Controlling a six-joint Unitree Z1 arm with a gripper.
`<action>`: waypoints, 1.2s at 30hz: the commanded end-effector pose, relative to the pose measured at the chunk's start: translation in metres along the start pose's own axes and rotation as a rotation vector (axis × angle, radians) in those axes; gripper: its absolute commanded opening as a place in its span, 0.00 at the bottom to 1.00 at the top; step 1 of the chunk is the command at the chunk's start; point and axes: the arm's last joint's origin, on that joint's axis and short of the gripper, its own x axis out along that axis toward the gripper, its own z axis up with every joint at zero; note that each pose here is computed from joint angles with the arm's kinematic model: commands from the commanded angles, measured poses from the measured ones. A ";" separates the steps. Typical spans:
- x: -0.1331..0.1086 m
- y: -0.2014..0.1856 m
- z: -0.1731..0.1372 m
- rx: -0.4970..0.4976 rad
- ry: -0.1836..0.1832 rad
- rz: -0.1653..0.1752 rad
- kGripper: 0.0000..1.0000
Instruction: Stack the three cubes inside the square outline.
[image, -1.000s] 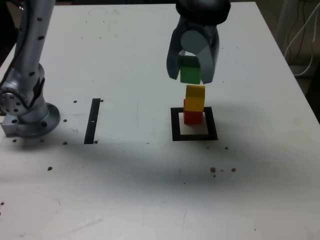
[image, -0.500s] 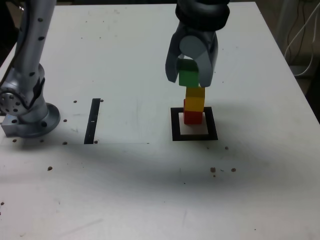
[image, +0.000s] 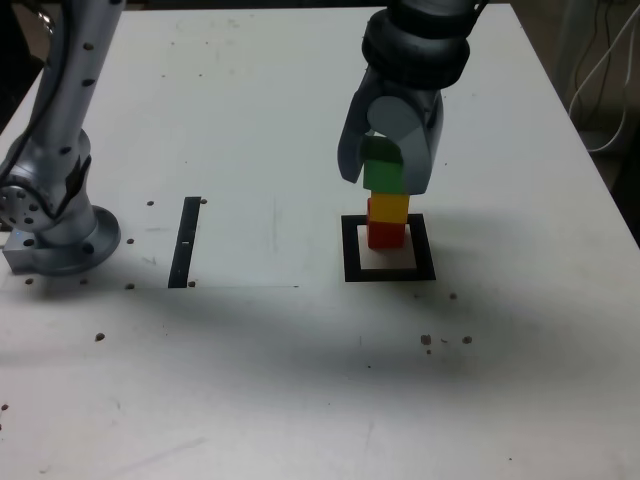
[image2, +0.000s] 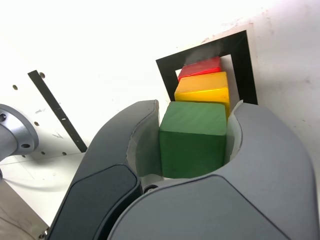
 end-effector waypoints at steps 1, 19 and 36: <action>0.000 0.000 0.001 -0.001 0.003 0.002 0.53; -0.015 -0.001 -0.021 -0.003 -0.017 0.037 1.00; -0.029 -0.022 -0.128 -0.066 -0.022 0.019 1.00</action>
